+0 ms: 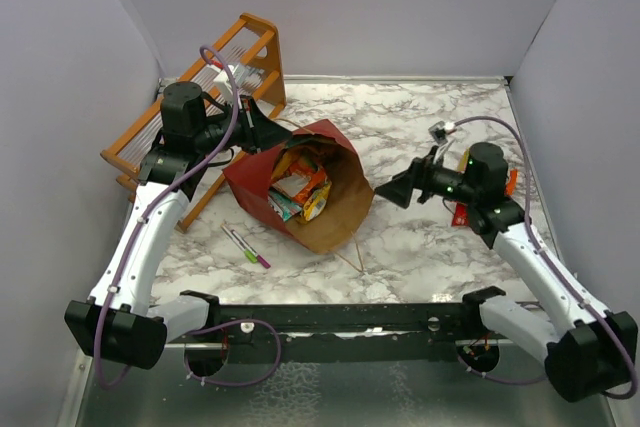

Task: Take the snacks out of the paper bag
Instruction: Take out the snack from the paper bag.

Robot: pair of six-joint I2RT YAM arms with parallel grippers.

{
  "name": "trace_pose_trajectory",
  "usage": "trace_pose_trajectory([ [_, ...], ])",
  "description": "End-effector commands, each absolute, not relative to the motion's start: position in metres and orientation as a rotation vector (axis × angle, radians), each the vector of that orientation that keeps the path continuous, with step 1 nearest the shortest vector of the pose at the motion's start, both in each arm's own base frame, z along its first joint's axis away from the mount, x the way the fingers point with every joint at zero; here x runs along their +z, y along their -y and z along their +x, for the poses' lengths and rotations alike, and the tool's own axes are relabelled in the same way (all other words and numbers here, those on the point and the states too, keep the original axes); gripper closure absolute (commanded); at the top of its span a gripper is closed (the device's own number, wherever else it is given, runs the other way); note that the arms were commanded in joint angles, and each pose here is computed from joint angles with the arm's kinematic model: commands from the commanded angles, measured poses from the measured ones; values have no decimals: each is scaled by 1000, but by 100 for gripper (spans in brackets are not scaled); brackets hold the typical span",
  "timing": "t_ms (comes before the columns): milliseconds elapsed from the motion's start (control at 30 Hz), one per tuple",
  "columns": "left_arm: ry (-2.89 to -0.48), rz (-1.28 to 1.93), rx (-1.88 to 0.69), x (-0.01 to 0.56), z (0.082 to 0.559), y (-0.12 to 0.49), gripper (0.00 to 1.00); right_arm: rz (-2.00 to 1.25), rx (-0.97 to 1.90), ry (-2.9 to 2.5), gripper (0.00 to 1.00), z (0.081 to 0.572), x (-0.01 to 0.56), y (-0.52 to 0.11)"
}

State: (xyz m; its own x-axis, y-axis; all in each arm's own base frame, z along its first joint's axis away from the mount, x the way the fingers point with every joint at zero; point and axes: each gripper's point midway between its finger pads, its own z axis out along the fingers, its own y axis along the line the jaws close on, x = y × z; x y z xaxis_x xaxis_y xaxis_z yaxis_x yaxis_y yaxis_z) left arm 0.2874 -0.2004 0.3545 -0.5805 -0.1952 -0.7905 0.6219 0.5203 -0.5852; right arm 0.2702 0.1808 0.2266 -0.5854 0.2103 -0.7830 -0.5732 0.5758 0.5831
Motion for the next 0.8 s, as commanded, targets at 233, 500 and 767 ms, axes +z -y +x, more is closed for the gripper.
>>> trace_pose_trajectory([
  [233, -1856, 348, -1170, 360, 289, 200, 100, -352, 717, -1982, 14, 235, 218, -263],
  [500, -1858, 337, -1163, 362, 284, 197, 100, -214, 503, -2083, 18, 231, 169, -303],
  [767, -1868, 325, -1162, 356, 283, 196, 100, -38, 428, -2091, 33, 244, 148, -311],
])
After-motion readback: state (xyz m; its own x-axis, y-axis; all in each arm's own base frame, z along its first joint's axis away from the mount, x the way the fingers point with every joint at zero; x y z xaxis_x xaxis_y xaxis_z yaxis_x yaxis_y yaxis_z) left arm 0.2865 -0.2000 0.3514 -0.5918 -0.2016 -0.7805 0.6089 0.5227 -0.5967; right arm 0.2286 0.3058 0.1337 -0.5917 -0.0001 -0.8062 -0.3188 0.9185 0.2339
